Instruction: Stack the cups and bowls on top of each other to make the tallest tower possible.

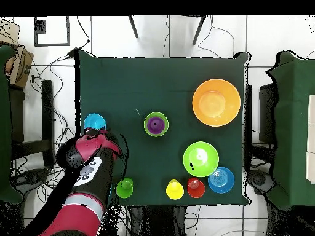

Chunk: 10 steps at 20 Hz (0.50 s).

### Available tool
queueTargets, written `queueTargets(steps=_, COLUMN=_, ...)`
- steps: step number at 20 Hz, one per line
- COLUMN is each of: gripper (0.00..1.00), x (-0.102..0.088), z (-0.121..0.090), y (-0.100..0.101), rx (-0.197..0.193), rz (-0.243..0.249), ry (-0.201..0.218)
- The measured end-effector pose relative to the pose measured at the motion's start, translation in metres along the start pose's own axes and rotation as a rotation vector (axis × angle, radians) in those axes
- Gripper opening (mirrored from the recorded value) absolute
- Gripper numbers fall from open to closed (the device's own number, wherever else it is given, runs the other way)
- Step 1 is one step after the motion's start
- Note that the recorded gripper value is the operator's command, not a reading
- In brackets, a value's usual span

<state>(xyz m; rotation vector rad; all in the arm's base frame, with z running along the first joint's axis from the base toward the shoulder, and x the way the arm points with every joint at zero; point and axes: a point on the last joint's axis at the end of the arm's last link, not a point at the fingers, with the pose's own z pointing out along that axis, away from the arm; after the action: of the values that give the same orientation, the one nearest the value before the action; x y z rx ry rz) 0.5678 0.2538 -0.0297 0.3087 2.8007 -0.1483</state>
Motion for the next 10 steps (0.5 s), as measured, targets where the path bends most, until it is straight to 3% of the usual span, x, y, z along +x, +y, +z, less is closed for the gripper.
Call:
queueTargets(steps=8, gripper=0.0, x=-0.005, z=-0.002, y=-0.001, rx=-0.004, rz=0.008, ry=-0.004)
queueTargets(steps=10, gripper=0.0, x=-0.011, z=-0.004, y=-0.001, rx=-0.024, rz=0.033, ry=0.003)
